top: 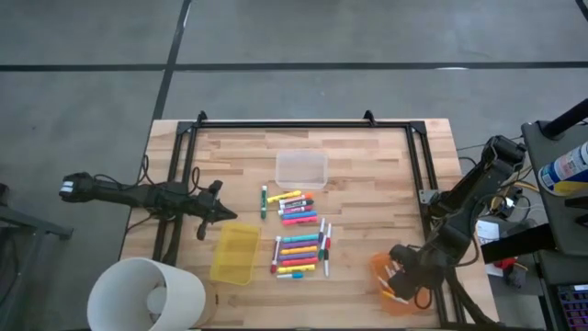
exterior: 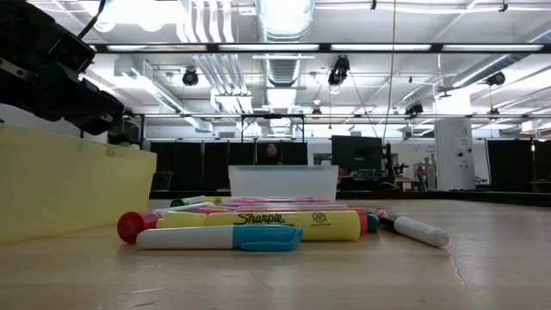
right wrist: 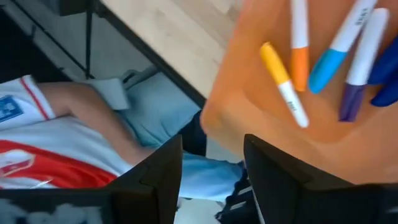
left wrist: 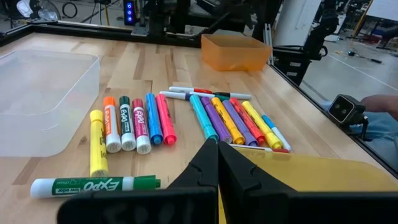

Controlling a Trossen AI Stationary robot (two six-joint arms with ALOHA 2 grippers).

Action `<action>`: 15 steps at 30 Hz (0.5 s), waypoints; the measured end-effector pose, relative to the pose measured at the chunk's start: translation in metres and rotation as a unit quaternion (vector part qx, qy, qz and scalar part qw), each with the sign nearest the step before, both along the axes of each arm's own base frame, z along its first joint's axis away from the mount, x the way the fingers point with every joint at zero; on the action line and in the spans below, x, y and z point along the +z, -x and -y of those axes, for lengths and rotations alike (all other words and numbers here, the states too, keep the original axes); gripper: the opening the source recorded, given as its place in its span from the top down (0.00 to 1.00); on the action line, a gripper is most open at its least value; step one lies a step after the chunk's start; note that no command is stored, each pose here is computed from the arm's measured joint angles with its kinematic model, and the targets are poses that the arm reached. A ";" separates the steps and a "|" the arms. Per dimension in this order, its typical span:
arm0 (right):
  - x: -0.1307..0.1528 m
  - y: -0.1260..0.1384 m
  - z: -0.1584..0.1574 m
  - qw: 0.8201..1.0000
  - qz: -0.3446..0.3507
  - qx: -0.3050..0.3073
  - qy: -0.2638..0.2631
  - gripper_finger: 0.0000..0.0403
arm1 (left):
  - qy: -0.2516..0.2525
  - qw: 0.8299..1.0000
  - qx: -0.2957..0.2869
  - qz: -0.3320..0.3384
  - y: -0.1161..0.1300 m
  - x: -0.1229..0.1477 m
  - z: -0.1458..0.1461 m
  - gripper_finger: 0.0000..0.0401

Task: Pick & Place Markers
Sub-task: Put the small red highlighter pen into the orange bin

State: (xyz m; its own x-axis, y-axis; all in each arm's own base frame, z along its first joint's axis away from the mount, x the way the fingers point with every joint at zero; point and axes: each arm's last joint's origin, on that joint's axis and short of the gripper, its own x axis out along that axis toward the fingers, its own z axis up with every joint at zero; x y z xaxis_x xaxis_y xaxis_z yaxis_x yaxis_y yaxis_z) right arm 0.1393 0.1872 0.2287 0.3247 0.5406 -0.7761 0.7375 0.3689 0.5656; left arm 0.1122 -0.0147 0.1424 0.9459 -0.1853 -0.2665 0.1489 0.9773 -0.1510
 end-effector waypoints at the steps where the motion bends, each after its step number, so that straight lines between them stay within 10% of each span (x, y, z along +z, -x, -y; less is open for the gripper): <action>1: 0.003 0.000 0.000 1.000 0.006 -0.002 -0.001 0.60 | 0.000 1.000 0.000 0.000 0.000 0.000 0.000 1.00; 15: 0.028 -0.037 0.025 0.946 0.252 -0.014 0.205 0.63 | 0.000 1.000 0.000 0.000 0.000 0.000 0.000 1.00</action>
State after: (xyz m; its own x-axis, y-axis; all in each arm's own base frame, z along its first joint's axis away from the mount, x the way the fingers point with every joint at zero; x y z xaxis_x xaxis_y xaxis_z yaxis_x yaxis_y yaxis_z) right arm 0.1763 0.1623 0.2563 0.7186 0.2135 -0.6618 0.4249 0.6185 0.6610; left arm 0.1122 -0.0147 0.1424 0.9458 -0.1852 -0.2666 0.1488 0.9773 -0.1510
